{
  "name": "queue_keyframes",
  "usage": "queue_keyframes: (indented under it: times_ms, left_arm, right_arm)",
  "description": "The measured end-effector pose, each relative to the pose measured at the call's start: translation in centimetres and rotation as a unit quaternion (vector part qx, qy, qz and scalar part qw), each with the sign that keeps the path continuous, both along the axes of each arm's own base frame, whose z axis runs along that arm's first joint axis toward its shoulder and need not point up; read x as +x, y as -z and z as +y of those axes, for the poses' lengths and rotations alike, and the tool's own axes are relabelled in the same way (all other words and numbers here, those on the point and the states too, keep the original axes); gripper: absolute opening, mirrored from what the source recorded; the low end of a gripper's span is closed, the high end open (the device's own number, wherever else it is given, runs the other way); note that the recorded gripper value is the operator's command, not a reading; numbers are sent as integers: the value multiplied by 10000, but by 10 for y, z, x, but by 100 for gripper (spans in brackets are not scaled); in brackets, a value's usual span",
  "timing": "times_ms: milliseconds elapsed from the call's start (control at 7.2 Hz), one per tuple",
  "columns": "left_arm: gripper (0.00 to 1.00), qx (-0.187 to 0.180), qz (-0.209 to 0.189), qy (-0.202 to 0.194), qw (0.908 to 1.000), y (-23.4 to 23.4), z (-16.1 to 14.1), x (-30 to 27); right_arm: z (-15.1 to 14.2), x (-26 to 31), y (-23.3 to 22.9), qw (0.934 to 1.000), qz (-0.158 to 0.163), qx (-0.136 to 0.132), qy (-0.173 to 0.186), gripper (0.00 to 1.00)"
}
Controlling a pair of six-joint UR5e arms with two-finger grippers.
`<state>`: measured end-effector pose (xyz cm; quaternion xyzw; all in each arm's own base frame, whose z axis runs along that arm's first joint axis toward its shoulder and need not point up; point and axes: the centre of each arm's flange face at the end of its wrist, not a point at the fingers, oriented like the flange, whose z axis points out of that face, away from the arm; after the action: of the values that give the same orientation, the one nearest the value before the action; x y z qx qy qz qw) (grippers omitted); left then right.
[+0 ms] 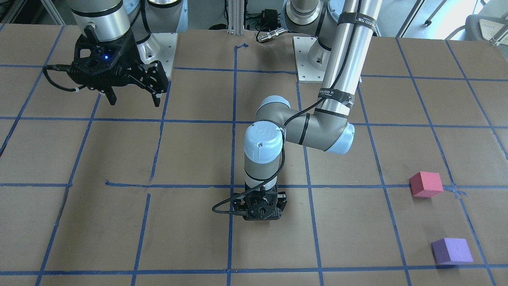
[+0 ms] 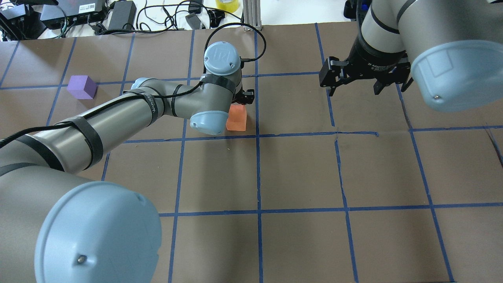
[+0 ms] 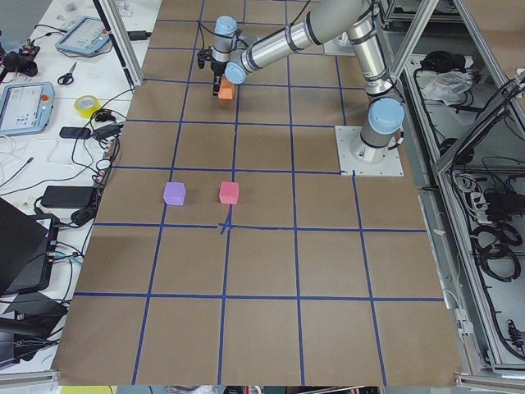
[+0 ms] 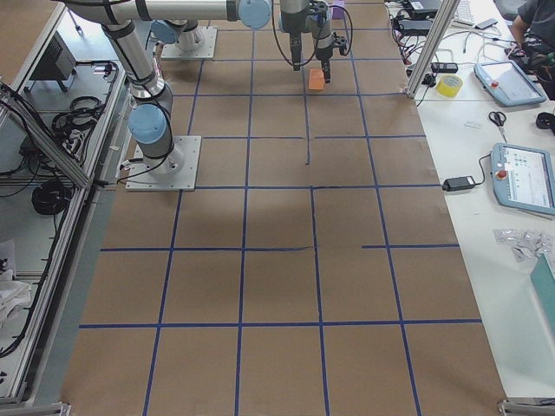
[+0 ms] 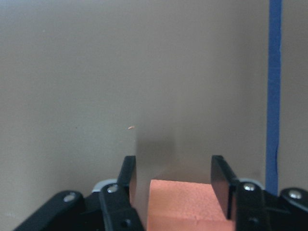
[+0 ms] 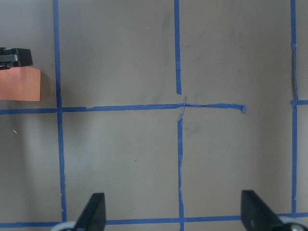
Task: Arrange blocks in a line
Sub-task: 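Carry the orange cube with the left gripper toward the pink cube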
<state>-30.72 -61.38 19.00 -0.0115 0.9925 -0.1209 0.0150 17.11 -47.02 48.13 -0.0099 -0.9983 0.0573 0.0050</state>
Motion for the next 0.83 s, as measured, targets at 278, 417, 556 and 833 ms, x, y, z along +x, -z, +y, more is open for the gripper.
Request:
queue_keyframes:
  times_ms: [278,417,556,833]
  left_arm:
    - [100,-24,34,-50,10000,-3,-1,-1]
    - [100,-12,42,-75,10000,-2,-1,-1]
    - [100,37,46,-120,9999,4,3,0]
    - [89,61,271,-221,9994,14,17,0]
  right_arm:
    - [3,0,0,10000,-18,63,9,100]
    - [5,0,1,9999,-12,132,15,100]
    - [6,-1,1,9999,13,164,20,100]
    - [7,-2,2,9998,62,196,29,100]
